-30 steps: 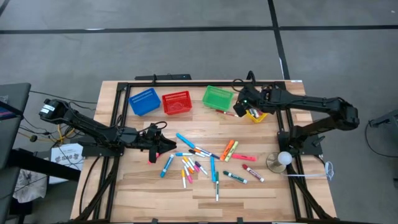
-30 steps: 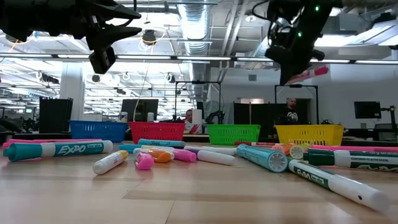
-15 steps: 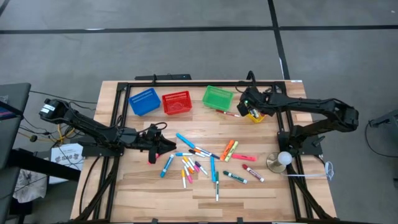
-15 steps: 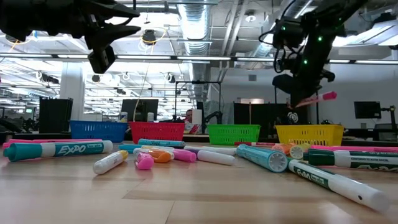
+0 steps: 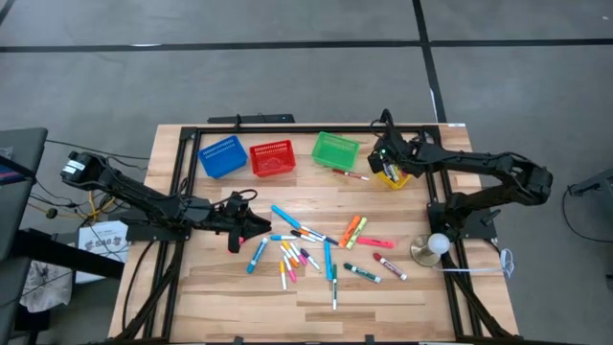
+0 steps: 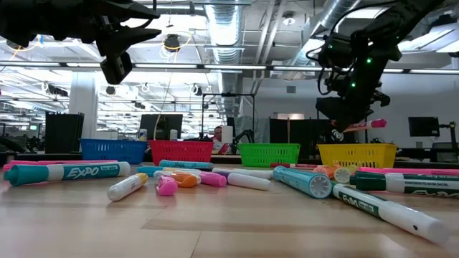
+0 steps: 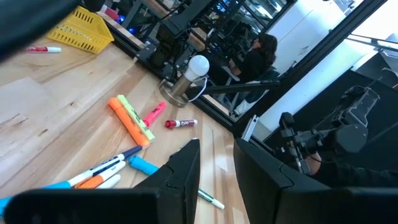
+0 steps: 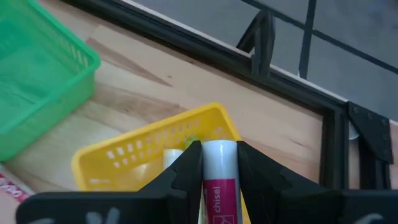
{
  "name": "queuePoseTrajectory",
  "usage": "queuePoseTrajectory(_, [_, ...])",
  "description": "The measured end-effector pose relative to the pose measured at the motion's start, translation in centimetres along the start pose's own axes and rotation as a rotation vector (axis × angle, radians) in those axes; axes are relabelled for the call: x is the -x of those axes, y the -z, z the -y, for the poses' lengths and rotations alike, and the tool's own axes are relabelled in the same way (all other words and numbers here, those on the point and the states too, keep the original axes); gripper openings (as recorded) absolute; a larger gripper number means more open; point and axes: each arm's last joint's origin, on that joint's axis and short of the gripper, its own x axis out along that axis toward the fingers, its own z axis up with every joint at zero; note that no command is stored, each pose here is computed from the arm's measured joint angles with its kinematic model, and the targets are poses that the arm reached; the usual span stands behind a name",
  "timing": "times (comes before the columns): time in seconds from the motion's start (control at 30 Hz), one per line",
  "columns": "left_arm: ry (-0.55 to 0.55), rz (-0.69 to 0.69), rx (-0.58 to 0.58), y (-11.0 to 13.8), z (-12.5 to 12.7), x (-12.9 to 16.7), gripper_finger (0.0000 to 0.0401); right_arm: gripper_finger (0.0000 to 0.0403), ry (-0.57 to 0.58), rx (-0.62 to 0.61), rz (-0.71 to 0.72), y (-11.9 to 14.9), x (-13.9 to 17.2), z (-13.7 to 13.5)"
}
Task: Pick & Place Markers
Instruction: Put the large pink marker pen into the yellow bin
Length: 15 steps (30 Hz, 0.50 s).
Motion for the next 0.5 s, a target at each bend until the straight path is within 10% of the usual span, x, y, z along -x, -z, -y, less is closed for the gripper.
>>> queuePoseTrajectory(0.5, [-0.015, 0.01, -0.071, -0.06, -0.08, -0.01, 0.0097, 0.0082, 0.014, -0.039, -0.015, -0.39, -0.66, 1.0])
